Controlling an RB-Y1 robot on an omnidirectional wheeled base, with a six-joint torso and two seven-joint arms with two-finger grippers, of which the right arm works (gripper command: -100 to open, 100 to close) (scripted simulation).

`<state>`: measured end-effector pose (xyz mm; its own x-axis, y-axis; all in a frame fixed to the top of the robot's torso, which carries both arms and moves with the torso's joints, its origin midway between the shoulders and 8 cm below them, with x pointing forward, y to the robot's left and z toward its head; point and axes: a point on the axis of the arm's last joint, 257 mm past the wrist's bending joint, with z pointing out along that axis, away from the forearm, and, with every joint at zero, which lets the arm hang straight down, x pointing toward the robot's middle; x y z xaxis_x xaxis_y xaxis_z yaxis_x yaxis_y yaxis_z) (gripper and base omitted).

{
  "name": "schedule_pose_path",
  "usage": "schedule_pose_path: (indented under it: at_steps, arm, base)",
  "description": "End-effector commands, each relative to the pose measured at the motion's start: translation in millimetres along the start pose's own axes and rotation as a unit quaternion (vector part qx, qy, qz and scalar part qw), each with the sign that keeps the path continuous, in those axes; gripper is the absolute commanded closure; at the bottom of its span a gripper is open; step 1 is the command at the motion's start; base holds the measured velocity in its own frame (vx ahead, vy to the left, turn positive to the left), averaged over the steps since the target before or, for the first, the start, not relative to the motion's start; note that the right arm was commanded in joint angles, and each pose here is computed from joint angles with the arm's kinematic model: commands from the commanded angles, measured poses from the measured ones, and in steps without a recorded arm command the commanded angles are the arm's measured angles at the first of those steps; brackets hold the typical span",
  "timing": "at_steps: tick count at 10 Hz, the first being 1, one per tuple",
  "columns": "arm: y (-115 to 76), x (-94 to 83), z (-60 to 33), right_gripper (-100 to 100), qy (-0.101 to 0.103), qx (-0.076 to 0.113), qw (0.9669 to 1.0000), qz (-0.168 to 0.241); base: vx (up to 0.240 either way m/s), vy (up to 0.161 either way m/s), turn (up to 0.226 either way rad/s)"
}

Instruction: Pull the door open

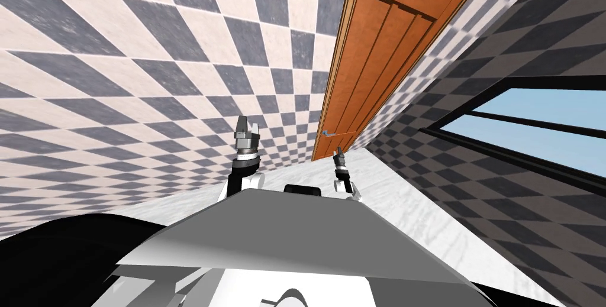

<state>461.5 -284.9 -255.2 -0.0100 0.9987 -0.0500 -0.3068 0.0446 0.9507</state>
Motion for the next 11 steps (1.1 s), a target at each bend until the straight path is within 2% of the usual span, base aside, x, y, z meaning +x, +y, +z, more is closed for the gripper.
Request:
schedule_pose_path:
  at_steps: [1,9,11]
  arm:
    - [-11.5,-1.2,-0.9,-100,0.001,0.011,0.9999,0.003]
    - [-62.2,-5.6,-7.0,-100,0.004,0.062,0.998,0.014]
    - [-67.4,-6.3,-8.0,-100,0.004,0.068,0.9976,0.015]
  base:
    - [0.064,-0.109,0.15]
    - [0.052,-0.104,0.137]
    - [0.02,-0.067,0.065]
